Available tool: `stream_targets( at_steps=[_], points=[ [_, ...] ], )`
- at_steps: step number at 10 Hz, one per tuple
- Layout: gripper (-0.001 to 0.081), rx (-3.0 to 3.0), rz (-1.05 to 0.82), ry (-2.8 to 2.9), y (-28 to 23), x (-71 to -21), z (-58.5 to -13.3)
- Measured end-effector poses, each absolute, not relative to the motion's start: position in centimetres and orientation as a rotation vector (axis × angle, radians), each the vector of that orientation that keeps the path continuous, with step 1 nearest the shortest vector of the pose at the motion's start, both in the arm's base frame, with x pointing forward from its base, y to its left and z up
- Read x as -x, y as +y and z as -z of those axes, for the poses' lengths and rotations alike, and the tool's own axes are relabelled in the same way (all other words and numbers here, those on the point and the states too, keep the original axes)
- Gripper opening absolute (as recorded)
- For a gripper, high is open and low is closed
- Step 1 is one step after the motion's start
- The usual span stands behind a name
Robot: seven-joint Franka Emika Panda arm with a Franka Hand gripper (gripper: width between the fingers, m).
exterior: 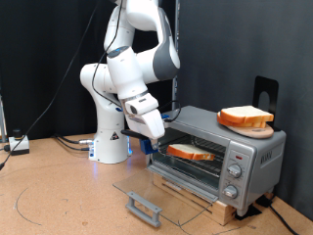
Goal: Make a piece of toast with the oven
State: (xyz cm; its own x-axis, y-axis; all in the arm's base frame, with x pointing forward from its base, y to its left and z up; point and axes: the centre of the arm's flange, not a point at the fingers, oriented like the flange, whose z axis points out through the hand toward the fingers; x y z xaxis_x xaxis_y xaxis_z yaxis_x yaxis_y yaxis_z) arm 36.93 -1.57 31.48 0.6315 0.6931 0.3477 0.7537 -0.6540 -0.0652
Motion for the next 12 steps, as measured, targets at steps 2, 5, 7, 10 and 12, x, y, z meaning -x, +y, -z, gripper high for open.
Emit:
stream_targets(
  at_steps=[2, 5, 7, 10, 12],
  points=[
    [0.0467, 2.603, 0.439, -1.211, -0.2, -36.6, -31.6],
    [0.0467, 2.548, 0.436, -1.258, 2.9, -35.4, -31.9],
    [0.0467, 2.56, 0.42, -1.247, 4.1, -34.9, -32.2],
    [0.0467, 2.656, 0.388, -1.176, 3.4, -35.3, -31.9],
    [0.0467, 2.722, 0.346, -1.135, 0.7, -35.8, -31.4]
  ],
)
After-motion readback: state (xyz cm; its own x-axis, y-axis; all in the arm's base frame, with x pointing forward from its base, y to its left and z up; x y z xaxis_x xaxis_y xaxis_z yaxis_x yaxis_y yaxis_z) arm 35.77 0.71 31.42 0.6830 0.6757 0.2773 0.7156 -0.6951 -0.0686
